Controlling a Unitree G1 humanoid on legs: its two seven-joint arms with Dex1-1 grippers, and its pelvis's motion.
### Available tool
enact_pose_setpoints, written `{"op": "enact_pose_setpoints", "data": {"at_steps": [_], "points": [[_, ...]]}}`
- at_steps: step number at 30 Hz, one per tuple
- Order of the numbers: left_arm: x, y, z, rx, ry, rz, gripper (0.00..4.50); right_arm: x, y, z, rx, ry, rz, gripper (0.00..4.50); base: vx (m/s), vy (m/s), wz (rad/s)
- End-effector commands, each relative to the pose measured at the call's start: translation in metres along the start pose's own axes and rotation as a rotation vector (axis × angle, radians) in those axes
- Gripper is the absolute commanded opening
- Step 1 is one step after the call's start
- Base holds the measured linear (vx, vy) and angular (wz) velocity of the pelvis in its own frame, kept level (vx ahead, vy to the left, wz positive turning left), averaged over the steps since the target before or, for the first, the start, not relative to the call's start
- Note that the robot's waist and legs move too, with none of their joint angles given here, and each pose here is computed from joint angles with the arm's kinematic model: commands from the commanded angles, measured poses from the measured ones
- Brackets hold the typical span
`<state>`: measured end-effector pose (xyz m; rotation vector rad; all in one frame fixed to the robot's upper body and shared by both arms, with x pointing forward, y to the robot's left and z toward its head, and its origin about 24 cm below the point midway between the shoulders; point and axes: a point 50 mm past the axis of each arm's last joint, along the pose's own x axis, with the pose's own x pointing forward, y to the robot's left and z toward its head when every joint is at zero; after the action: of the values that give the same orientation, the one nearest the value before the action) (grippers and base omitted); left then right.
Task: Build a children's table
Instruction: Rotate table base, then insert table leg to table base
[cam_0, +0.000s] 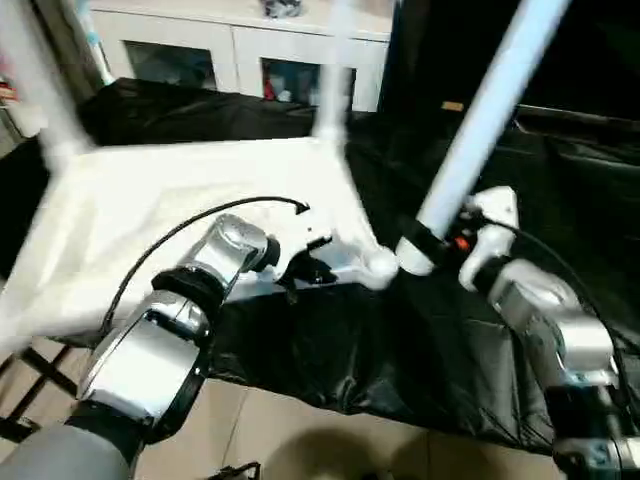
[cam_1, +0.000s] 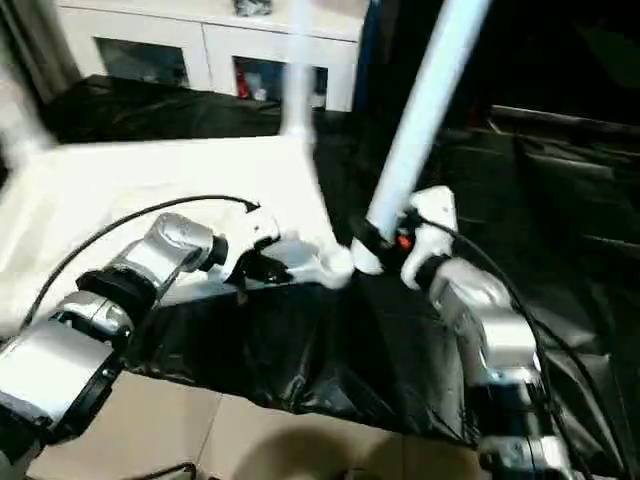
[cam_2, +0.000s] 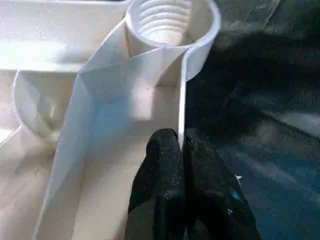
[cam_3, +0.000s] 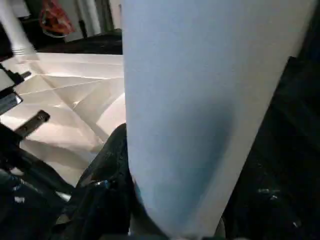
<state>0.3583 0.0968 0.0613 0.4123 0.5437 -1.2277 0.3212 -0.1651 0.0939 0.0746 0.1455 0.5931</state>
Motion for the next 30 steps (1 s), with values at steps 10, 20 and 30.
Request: {"op": "enact_pose_setpoints", "data": {"at_steps": [10, 20, 30], "points": [[0.013, -0.020, -0.001, 0.022, -0.086, -0.052, 0.00, 0.015, 0.007, -0.009, -0.063, 0.141, 0.129, 1.90, 0.000, 0.000, 0.00], [0.006, -0.022, -0.002, 0.036, -0.131, -0.053, 0.00, 0.022, 0.005, -0.021, -0.049, 0.178, 0.129, 1.90, 0.000, 0.000, 0.00], [0.002, -0.023, -0.004, 0.024, -0.144, -0.049, 0.00, 0.023, 0.004, -0.034, 0.063, 0.176, 0.138, 1.90, 0.000, 0.000, 0.00]]}}
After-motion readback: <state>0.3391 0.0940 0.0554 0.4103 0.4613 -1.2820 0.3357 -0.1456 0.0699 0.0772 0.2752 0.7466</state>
